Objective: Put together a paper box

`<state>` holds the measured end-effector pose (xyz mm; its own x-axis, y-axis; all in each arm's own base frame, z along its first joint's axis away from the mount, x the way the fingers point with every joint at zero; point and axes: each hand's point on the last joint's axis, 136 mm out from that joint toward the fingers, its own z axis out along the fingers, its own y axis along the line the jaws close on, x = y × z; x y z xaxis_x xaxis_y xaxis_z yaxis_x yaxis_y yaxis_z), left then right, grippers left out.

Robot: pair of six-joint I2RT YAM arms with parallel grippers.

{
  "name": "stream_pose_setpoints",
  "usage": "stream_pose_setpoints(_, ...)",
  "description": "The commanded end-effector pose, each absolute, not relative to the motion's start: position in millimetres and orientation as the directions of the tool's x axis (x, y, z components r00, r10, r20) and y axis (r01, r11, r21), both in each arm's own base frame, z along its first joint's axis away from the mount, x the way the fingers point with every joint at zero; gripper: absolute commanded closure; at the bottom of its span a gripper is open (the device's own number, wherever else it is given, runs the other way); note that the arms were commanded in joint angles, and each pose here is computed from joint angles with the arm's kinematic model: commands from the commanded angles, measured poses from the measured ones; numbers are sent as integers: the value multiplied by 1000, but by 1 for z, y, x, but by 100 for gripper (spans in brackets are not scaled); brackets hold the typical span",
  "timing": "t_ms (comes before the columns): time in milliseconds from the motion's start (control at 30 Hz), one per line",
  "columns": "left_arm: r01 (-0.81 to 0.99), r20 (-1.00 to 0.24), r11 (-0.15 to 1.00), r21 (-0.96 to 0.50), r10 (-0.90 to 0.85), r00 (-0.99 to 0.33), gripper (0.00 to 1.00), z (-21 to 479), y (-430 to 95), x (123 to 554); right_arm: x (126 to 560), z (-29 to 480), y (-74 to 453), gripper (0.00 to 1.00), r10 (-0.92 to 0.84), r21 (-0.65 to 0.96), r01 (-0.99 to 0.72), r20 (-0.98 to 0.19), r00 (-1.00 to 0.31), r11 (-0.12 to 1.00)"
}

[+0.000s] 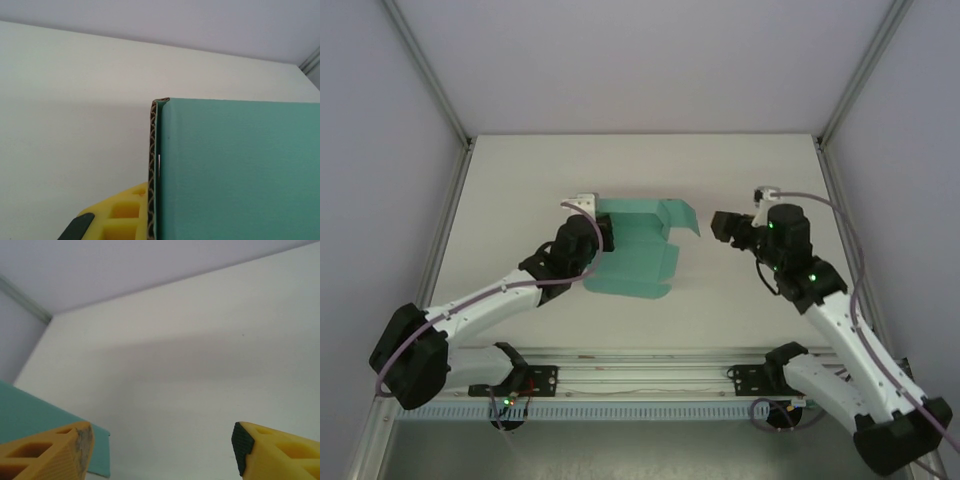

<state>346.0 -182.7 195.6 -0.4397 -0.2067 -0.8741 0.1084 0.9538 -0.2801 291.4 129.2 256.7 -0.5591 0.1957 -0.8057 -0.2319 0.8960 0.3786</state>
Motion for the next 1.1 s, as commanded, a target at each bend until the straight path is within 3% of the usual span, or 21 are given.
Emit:
stream_pose_setpoints(0,148,-874,954,-259,-167,-456,100,201,-190,349,284,242,158,29,-58,274,-461,-808,-587,844)
stream_pose_setpoints(267,158,-867,953,-256,-155,-474,100,199,-198,356,275,244,213,45,-166,393,-684,-783,-600,615)
stream_pose_setpoints(667,115,-849,956,-270,-180,-498,100,193,-200,364,308,243,252,60,-101,443,-650,-775,-624,617)
stream_pose_setpoints(867,60,-827,961,-271,-200,-526,100,186,-199,370,311,241,266,59,-97,447,-652,-776,-623,612)
stream_pose_setpoints(1067,-68,-826,966,-251,-250,-505,100,184,-177,373,321,236,241,43,-40,414,-525,-756,-653,743)
